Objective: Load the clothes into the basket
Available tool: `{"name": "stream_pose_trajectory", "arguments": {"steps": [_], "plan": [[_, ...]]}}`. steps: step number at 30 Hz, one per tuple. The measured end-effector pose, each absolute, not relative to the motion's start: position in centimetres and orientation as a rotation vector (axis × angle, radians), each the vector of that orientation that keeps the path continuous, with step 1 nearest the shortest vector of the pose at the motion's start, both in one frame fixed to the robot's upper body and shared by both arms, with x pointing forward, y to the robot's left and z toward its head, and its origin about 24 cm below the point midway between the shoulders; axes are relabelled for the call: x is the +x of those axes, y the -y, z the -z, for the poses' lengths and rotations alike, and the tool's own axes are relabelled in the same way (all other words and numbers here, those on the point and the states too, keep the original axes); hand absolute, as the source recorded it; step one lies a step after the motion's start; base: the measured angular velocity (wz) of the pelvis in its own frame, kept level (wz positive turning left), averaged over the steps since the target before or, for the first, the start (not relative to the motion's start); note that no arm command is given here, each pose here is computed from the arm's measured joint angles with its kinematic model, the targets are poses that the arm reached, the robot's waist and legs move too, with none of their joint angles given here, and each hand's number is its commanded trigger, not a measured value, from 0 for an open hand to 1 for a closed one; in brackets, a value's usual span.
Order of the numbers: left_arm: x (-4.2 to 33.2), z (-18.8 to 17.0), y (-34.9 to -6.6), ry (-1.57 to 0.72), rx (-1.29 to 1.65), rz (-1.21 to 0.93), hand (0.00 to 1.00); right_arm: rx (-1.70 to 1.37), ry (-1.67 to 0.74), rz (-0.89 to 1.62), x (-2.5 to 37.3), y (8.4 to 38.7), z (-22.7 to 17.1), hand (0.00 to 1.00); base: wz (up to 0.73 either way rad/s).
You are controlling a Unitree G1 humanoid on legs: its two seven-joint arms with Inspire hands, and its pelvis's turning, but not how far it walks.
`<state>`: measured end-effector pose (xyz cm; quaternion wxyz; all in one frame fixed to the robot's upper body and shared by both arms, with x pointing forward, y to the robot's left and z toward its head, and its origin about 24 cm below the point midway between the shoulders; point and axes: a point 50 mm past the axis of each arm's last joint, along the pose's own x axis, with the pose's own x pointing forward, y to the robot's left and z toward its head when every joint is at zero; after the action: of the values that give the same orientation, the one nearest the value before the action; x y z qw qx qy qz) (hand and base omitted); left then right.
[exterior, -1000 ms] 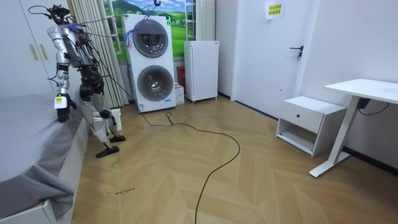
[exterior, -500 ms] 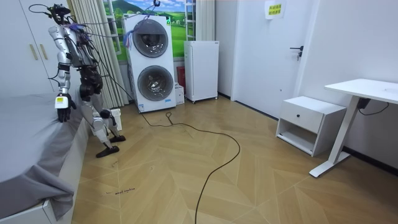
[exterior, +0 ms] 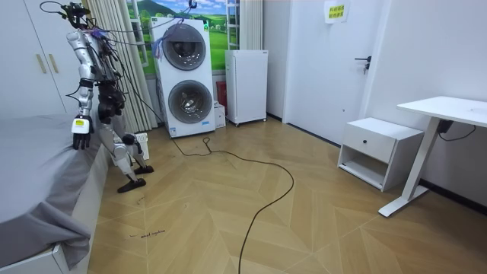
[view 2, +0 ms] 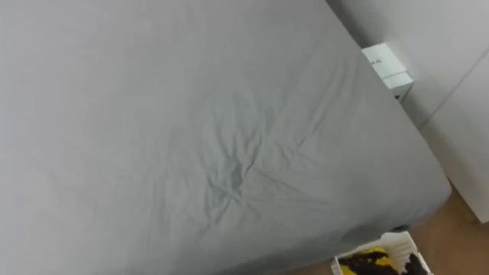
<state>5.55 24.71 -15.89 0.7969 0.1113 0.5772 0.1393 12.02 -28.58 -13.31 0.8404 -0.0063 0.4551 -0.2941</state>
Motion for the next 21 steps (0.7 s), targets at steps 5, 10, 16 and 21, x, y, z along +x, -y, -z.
{"name": "stream_pose_trajectory", "arguments": {"steps": [5,10,16,21], "plan": [[5.5,15.9,-24.6,-1.218,0.226,-0.323,0.0,0.016,-1.073,0.472,10.2,26.0,15.0,0.0,0.18],[5.1,16.1,-24.0,-1.222,0.212,-0.317,0.0,0.004,-1.187,0.404,7.9,25.0,15.9,0.0,0.19],[4.8,16.2,-23.4,-1.219,0.198,-0.308,0.0,-0.038,-1.26,0.304,6.5,23.7,16.5,0.0,0.15],[4.7,16.2,-23.3,-1.225,0.219,-0.27,0.0,-0.074,-1.277,0.248,6.3,23.4,16.6,0.0,0.07]]}}
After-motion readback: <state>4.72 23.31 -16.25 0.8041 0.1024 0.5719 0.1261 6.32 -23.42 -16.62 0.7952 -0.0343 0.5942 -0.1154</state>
